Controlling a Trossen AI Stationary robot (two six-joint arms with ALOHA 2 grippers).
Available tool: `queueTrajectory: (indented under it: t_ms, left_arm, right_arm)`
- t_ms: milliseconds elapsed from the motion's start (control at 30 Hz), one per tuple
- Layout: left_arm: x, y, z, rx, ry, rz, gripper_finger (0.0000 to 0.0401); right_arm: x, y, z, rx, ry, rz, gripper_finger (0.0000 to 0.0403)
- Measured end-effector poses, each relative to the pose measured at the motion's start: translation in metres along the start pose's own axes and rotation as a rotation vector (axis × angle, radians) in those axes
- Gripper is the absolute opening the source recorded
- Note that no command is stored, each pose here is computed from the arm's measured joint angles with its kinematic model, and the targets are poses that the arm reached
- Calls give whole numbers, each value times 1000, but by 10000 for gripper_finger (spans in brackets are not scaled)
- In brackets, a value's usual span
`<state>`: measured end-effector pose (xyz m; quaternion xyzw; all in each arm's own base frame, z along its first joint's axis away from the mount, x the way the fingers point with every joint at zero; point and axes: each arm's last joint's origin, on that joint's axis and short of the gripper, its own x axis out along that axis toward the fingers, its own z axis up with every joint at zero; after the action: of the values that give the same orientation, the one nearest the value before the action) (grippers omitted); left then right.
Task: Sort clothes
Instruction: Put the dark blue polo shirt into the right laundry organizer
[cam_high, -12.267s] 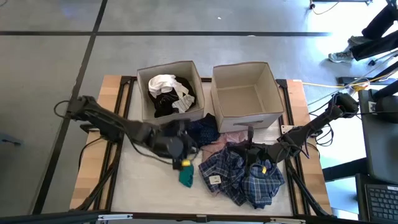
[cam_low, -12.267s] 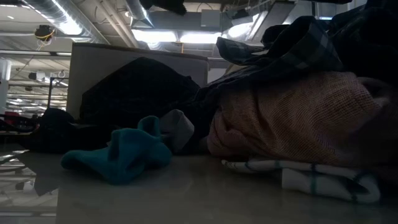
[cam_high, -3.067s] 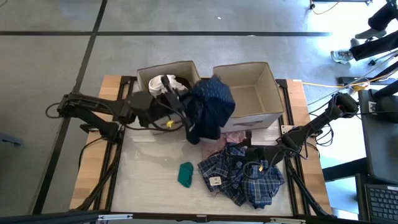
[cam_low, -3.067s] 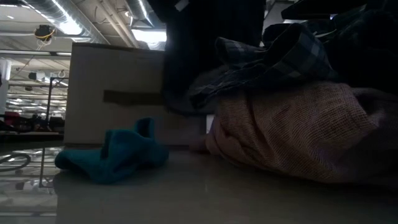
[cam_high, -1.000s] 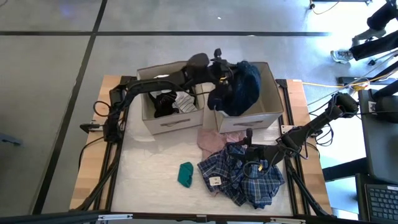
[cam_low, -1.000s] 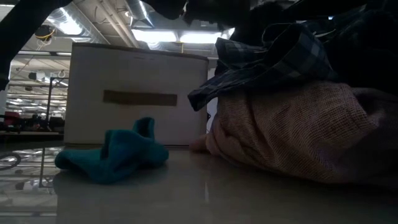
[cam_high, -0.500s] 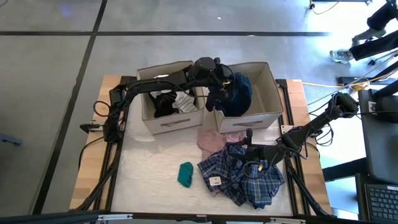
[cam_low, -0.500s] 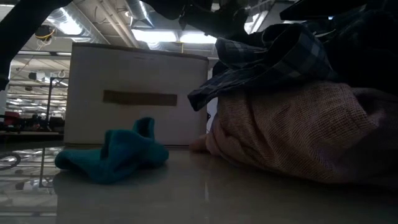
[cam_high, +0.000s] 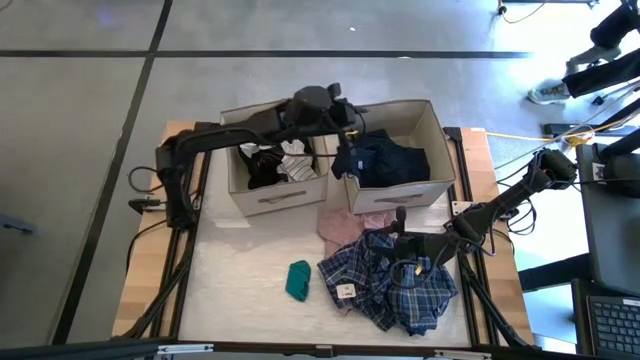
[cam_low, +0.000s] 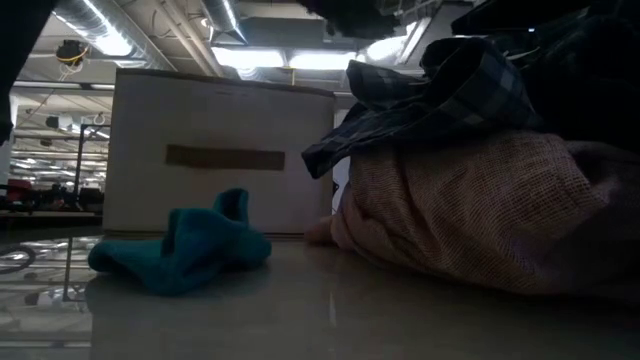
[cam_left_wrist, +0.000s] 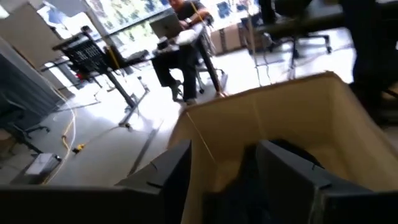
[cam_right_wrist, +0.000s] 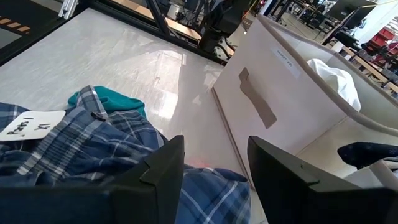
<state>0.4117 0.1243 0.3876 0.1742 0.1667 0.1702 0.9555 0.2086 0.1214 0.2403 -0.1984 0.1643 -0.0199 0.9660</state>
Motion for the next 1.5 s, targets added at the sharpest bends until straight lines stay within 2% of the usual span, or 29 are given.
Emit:
queueTrajectory:
  t_ms: [167, 300, 400, 667, 867, 1067, 1200, 1433, 1500]
  left_arm:
    - [-24, -19, 2, 22, 135, -106, 167]
    - [-29, -42, -12, 29, 304, -203, 162]
    - [-27, -60, -27, 29, 390, -236, 159]
    - [-19, -86, -51, 88, 426, -156, 158]
    - [-12, -79, -63, 85, 445, -55, 158]
    - [-6, -77, -78, 92, 454, -79, 154]
    - [-5, -78, -78, 97, 436, -95, 118]
    - [-3, -80, -75, 109, 392, -144, 16]
    - [-3, -80, -74, 118, 385, -145, 5]
  right_arm:
    - [0, 0, -1, -8, 10, 2, 179]
    - [0, 0, -1, -8, 10, 2, 179]
    - [0, 0, -1, -7, 9, 2, 179]
    - [0, 0, 0, -4, 4, 1, 179]
    - [0, 0, 0, -2, 3, 0, 179]
    - [0, 0, 0, -2, 3, 1, 179]
    - [0, 0, 0, -3, 3, 1, 179]
    - [0, 0, 0, -3, 4, 0, 179]
    - [0, 0, 0, -3, 3, 0, 179]
